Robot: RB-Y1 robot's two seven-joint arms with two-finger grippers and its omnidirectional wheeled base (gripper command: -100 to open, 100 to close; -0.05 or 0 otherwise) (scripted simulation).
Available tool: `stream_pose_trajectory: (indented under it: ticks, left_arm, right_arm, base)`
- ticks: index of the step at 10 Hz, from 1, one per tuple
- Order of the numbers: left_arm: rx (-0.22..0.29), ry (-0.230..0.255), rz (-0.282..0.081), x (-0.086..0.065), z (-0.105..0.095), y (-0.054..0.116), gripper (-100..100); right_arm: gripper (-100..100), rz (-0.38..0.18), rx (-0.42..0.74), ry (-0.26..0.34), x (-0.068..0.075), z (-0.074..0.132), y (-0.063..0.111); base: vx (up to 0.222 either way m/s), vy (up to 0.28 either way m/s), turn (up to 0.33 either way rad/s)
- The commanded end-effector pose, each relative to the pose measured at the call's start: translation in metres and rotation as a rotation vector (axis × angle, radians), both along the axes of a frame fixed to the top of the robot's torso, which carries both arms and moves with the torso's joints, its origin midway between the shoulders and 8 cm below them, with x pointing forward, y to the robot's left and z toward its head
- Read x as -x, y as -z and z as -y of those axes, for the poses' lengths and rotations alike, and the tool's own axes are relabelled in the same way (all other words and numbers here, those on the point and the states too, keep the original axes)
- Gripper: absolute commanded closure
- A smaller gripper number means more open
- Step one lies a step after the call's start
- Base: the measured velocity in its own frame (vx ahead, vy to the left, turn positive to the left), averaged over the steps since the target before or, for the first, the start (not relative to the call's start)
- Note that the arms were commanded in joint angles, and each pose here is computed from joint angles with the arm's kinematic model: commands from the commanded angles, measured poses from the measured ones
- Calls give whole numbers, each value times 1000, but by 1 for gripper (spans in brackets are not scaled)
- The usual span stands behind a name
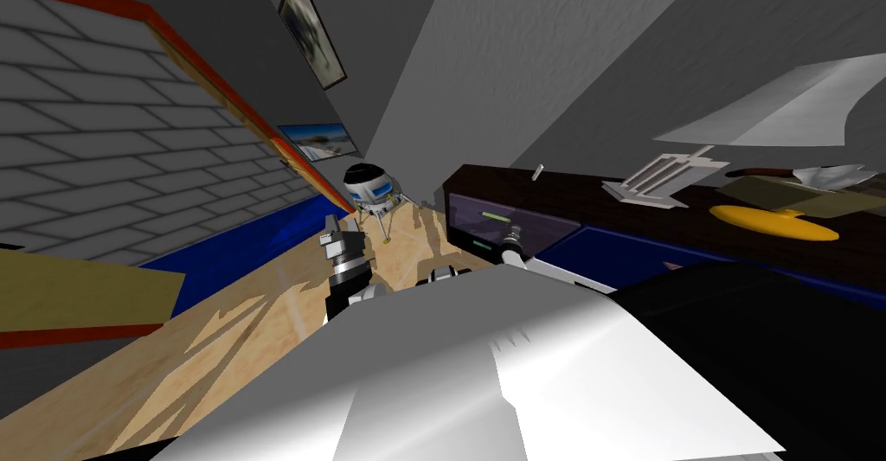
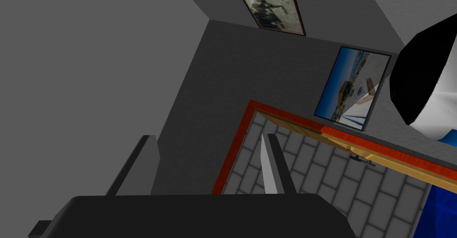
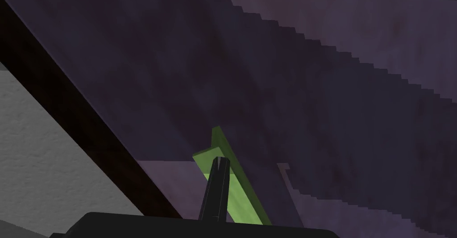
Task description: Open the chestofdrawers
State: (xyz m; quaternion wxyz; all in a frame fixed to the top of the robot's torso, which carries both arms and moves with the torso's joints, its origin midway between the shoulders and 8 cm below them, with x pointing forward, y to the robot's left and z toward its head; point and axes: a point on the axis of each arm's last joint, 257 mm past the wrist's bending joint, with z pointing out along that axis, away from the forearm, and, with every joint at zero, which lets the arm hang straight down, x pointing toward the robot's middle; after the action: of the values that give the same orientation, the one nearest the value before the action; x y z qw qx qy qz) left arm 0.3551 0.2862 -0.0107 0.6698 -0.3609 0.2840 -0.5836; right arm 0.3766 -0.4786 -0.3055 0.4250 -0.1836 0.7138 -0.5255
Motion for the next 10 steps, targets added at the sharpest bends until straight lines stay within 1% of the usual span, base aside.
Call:
stream_pose_trajectory:
  ticks: [1, 3, 4, 6, 10]
  left_arm:
    - [0, 0, 0, 0, 0, 0, 0]
    - [0, 0, 0, 0, 0, 0, 0]
    - [0, 0, 0, 0, 0, 0, 0]
    - [0, 0, 0, 0, 0, 0, 0]
    - [0, 0, 0, 0, 0, 0, 0]
  right_arm:
    - [100, -2, 2, -13, 1, -5, -3]
    - [100, -2, 2, -14, 1, -5, -4]
    - [-100, -10, 44, -27, 1, 4, -12]
    - [-100, -34, 116, -45, 2, 16, -24]
    - [-100, -82, 173, -53, 12, 21, -26]
  base:
    - [-148, 171, -55]
    - [-104, 117, -30]
    - [3, 27, -4]
    - [93, 18, -19]
    - [177, 66, -21]
